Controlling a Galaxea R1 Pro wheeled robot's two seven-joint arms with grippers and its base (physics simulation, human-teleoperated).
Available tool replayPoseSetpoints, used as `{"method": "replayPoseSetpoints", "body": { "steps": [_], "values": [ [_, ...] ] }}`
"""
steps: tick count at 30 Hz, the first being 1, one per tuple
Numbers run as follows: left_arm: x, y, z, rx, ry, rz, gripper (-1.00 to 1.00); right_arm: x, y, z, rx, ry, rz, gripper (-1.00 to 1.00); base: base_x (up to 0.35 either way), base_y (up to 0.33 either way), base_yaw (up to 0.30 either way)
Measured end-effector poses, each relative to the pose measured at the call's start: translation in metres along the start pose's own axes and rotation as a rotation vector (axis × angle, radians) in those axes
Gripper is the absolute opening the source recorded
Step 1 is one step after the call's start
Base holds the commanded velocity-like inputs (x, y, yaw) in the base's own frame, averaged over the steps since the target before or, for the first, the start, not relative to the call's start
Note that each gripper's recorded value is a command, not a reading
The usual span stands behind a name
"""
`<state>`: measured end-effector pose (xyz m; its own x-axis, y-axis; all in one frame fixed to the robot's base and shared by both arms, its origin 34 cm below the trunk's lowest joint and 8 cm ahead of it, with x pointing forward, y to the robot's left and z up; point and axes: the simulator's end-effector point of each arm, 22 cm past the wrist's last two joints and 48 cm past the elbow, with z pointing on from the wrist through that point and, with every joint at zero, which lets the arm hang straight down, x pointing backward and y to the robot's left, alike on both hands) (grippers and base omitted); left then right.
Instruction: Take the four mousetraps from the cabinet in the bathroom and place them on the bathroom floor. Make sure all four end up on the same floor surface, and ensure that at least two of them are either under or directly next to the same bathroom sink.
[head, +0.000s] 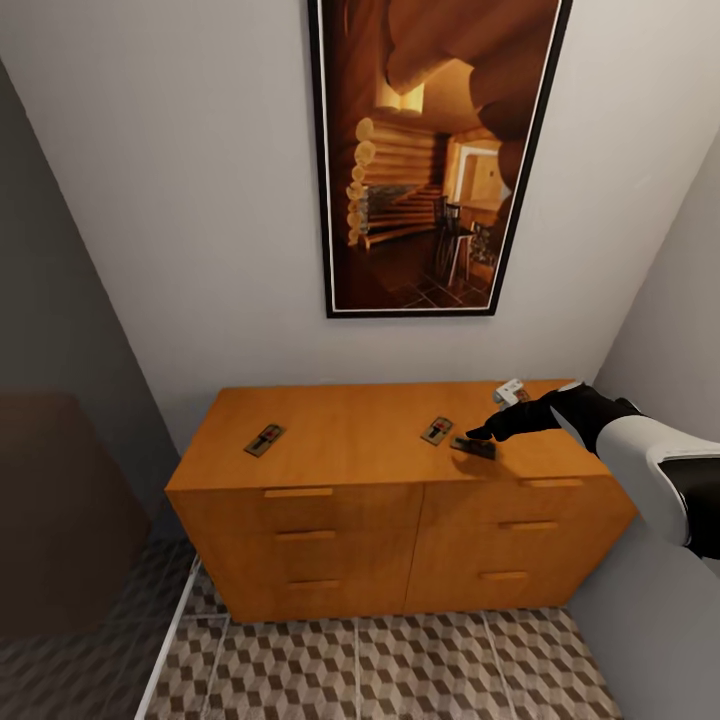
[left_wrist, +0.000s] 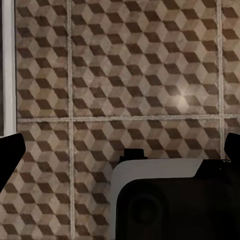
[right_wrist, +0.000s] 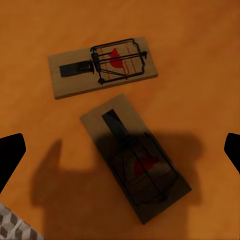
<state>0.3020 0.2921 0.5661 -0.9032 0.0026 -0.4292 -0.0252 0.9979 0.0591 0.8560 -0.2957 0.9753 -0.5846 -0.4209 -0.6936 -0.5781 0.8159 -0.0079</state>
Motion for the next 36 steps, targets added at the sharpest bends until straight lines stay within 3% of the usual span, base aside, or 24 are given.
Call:
{"method": "replayPoseSetpoints", "body": {
  "steps": [36],
  "values": [
    [0.011,0.000,0.000,0.000,0.028,0.002,1.00,0.013,0.000,0.015,-0.014,0.022,0.012,1.00,0.000,0.000,0.000]
  ]
}}
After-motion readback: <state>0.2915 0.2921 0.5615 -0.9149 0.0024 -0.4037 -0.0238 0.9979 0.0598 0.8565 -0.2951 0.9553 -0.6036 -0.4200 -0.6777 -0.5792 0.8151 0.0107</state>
